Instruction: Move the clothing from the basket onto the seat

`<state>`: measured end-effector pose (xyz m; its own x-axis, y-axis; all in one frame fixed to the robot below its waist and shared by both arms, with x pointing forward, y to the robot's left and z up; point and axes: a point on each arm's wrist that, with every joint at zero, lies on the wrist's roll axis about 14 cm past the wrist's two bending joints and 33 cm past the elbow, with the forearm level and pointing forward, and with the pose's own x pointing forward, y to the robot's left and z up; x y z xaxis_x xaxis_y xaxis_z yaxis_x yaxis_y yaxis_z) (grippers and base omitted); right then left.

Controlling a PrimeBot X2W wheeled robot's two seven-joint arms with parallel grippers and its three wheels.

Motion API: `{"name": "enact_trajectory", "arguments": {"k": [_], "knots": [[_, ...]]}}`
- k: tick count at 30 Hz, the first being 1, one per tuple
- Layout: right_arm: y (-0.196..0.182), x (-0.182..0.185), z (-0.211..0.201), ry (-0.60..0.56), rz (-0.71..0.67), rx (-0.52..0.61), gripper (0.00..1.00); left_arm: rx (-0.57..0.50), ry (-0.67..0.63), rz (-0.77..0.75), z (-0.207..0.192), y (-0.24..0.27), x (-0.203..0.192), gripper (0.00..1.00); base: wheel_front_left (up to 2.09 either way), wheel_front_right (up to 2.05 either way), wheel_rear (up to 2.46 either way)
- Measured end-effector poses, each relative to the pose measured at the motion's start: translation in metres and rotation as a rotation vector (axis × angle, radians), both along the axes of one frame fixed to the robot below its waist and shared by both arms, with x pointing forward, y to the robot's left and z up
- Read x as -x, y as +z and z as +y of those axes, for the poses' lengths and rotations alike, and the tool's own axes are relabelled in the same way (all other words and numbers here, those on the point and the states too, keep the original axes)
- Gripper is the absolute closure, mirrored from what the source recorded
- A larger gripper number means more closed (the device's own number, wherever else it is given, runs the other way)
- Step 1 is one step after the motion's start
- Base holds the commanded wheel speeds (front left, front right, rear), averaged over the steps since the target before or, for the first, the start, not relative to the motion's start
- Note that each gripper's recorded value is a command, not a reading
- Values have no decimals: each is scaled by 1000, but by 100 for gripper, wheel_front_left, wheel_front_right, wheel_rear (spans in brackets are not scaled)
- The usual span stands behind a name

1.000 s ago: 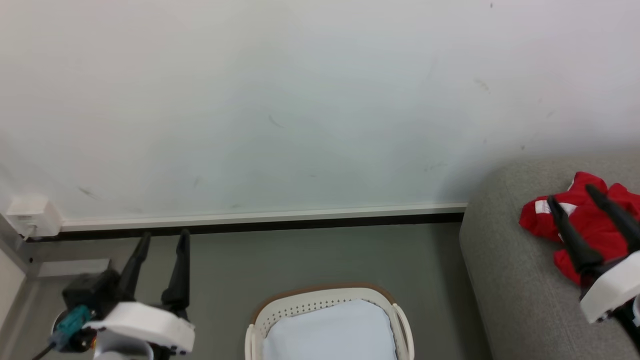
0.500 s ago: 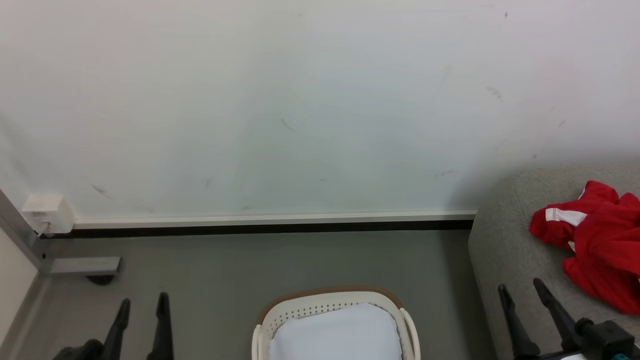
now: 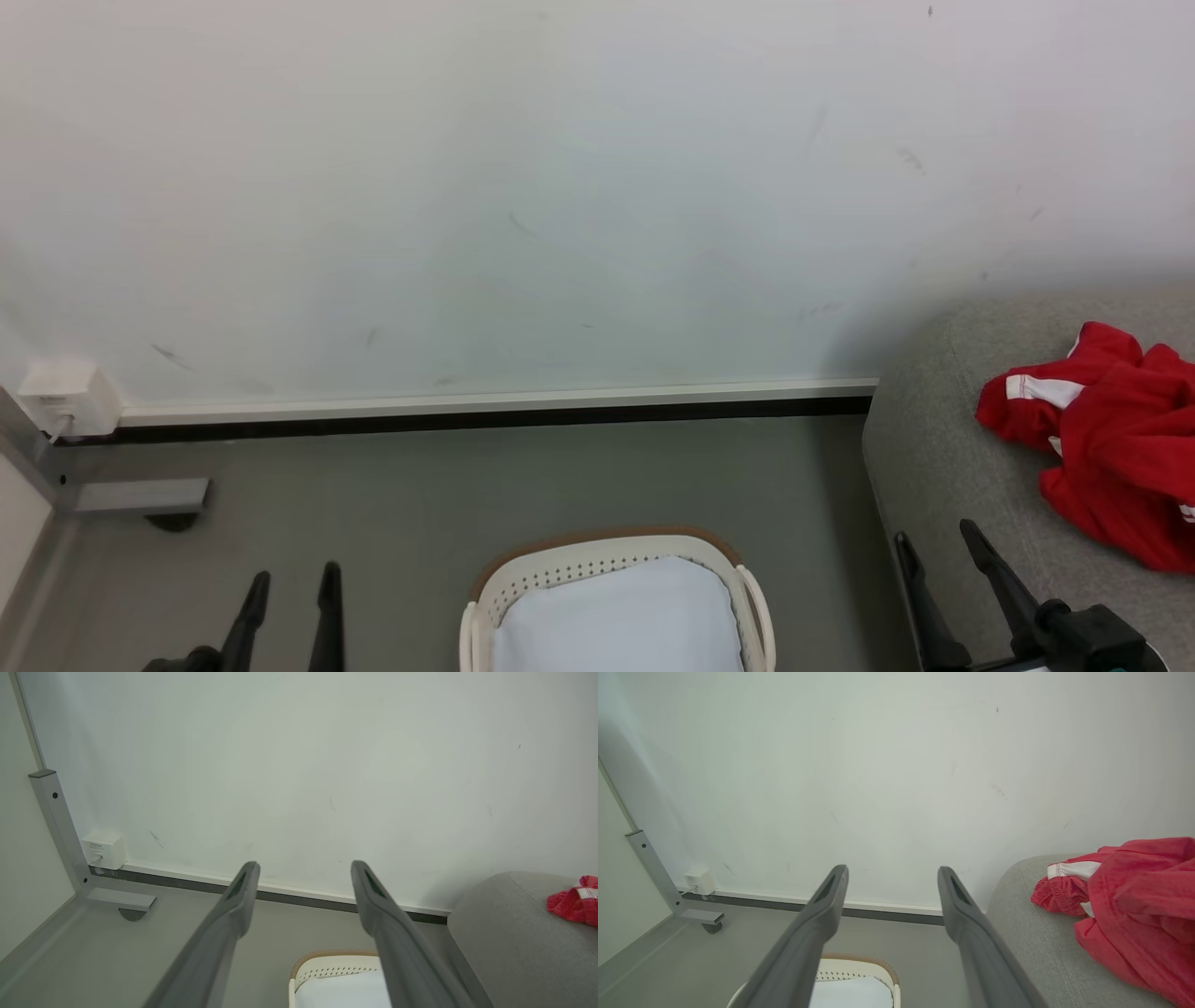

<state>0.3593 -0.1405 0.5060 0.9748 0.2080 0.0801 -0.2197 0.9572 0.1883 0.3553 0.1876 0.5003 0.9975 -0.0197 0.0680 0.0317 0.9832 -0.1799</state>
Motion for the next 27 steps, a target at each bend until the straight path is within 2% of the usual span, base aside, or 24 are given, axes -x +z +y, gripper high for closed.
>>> {"name": "enact_trajectory", "arguments": {"k": [19, 20, 24, 27], "knots": [[0, 1, -5, -16, 0, 2, 0, 4, -2, 13, -1, -6, -4, 0, 0, 0, 0], [-3, 2, -5, -16, 9, 2, 100, 6, -2, 23, -2, -9, -3, 100, 0, 0, 0], [-21, 10, -5, -21, 68, -7, 100, 22, 1, 85, -3, -27, 4, 100, 0, 0, 0], [-22, 9, -9, -39, 87, -61, 100, 79, 16, 103, 0, -30, 4, 100, 0, 0, 0]]}}
